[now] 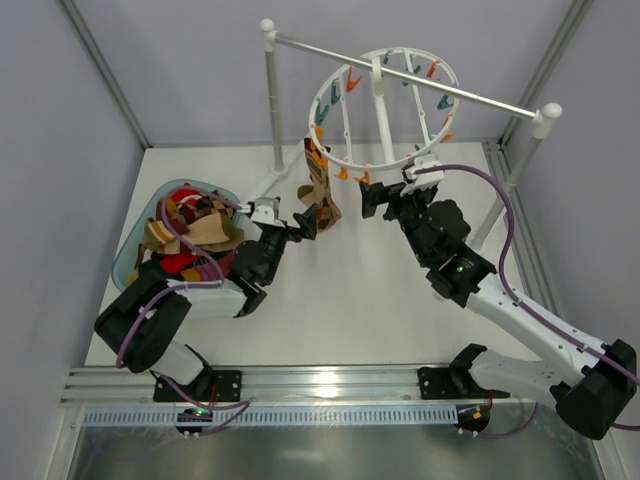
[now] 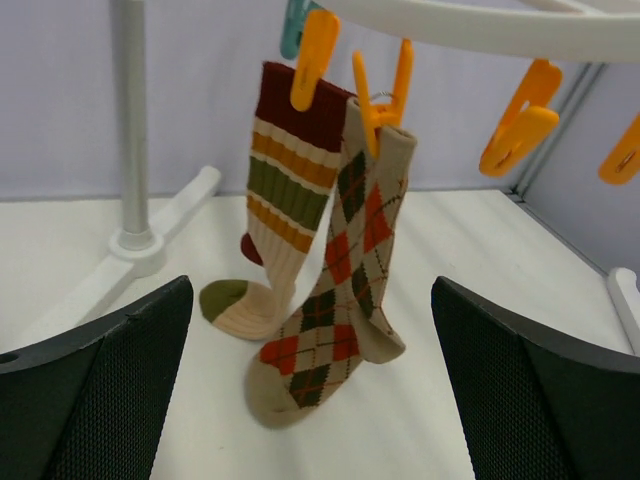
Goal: Remove the socks clipped to the hanger
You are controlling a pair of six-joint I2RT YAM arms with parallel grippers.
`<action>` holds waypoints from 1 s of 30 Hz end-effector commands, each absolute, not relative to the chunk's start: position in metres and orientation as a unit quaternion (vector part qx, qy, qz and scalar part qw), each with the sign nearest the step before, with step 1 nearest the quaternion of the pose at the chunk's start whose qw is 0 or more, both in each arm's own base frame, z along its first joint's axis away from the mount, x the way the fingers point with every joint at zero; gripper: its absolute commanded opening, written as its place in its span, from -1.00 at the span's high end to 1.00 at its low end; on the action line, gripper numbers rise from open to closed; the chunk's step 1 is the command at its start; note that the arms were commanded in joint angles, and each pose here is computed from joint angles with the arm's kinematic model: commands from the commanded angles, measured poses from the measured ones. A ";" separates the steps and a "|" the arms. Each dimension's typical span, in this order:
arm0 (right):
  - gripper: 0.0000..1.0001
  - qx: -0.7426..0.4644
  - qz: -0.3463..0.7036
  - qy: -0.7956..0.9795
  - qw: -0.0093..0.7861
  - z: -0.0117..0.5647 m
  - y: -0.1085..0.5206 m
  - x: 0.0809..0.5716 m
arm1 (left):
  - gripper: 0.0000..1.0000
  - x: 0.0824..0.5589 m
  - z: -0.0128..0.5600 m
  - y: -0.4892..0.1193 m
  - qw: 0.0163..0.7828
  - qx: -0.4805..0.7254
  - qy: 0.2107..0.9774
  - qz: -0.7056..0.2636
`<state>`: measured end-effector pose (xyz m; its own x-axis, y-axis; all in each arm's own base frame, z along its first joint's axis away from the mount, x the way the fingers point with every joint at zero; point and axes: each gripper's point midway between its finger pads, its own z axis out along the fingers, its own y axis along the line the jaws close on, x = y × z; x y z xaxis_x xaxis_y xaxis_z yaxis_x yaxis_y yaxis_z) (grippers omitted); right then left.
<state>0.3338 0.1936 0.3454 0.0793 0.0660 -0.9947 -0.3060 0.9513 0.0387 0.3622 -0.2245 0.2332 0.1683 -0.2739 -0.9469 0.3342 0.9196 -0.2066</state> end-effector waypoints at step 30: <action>-0.99 -0.068 0.167 0.635 0.751 0.364 0.168 0.316 | -0.11 0.439 0.180 -0.303 0.745 -0.052 0.596 -0.296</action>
<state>0.3206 0.1712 0.3495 0.1004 0.1206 -0.9876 -0.3267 0.9416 0.0818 0.4387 -0.3012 0.1241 -0.0340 -0.3604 -0.9322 0.3143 0.8816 -0.3523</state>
